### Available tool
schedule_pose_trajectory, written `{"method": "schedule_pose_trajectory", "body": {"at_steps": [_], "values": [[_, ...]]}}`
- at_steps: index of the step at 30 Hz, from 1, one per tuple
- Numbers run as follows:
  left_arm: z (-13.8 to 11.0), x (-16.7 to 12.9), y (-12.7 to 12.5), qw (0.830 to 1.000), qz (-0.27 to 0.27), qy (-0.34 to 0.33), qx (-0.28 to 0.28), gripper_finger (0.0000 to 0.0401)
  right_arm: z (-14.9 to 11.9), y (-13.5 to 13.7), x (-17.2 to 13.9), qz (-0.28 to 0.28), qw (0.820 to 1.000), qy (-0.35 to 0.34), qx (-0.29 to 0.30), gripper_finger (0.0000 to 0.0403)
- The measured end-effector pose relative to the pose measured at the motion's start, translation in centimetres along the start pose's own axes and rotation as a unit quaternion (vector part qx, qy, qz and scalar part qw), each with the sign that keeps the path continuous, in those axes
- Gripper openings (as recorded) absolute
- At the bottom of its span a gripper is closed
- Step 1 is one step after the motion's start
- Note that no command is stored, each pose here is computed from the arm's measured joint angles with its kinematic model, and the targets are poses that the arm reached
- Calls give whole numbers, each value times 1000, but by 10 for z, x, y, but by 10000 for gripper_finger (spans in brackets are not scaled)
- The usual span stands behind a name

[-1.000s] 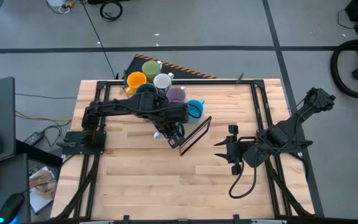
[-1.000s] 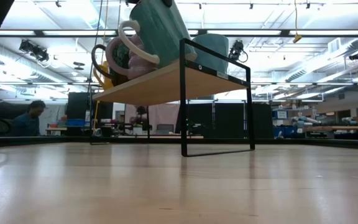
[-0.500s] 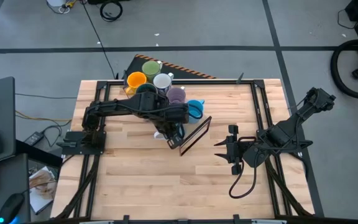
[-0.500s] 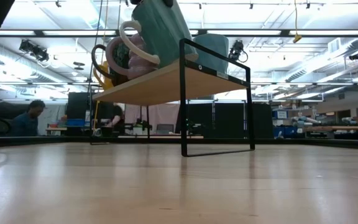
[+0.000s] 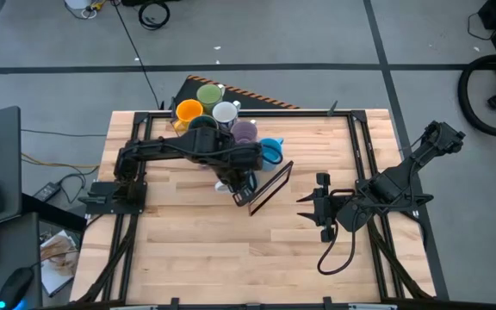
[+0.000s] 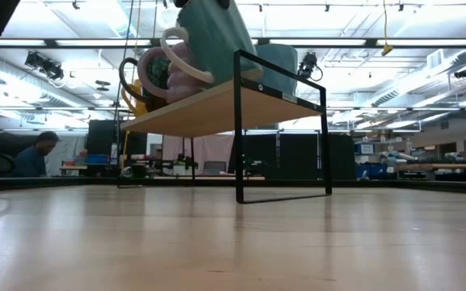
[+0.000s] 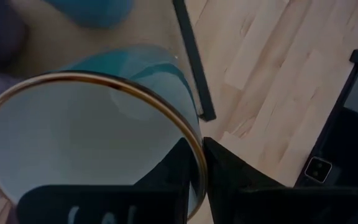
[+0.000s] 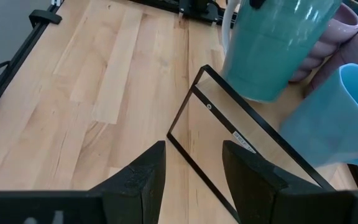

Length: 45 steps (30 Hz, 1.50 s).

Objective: Place coffee mugs
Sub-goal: Put the green mug on the shelf, then return to Home Position

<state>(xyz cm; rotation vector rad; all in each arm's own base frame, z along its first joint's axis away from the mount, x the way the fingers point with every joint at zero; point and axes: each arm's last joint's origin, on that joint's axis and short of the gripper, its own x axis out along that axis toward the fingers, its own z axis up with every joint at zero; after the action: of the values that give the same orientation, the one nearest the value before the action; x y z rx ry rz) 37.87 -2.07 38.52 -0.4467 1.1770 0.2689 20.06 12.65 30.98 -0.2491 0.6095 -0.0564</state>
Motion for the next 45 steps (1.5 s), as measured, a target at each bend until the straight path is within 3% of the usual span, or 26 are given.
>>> {"method": "schedule_pose_trajectory", "body": {"at_steps": [9, 21, 45], "values": [[3, 1, -2, 1000, -8, -13, 4, 43, 0, 0, 0, 0, 1000, 0, 0, 165], [4, 1, -3, 1000, -15, -16, 16, 130, 0, 0, 0, 1, 1000, 0, 0, 165], [8, 0, -5, 998, -20, -41, 42, 133, 0, 1, 0, 10, 1000, 2, 5, 165]]}}
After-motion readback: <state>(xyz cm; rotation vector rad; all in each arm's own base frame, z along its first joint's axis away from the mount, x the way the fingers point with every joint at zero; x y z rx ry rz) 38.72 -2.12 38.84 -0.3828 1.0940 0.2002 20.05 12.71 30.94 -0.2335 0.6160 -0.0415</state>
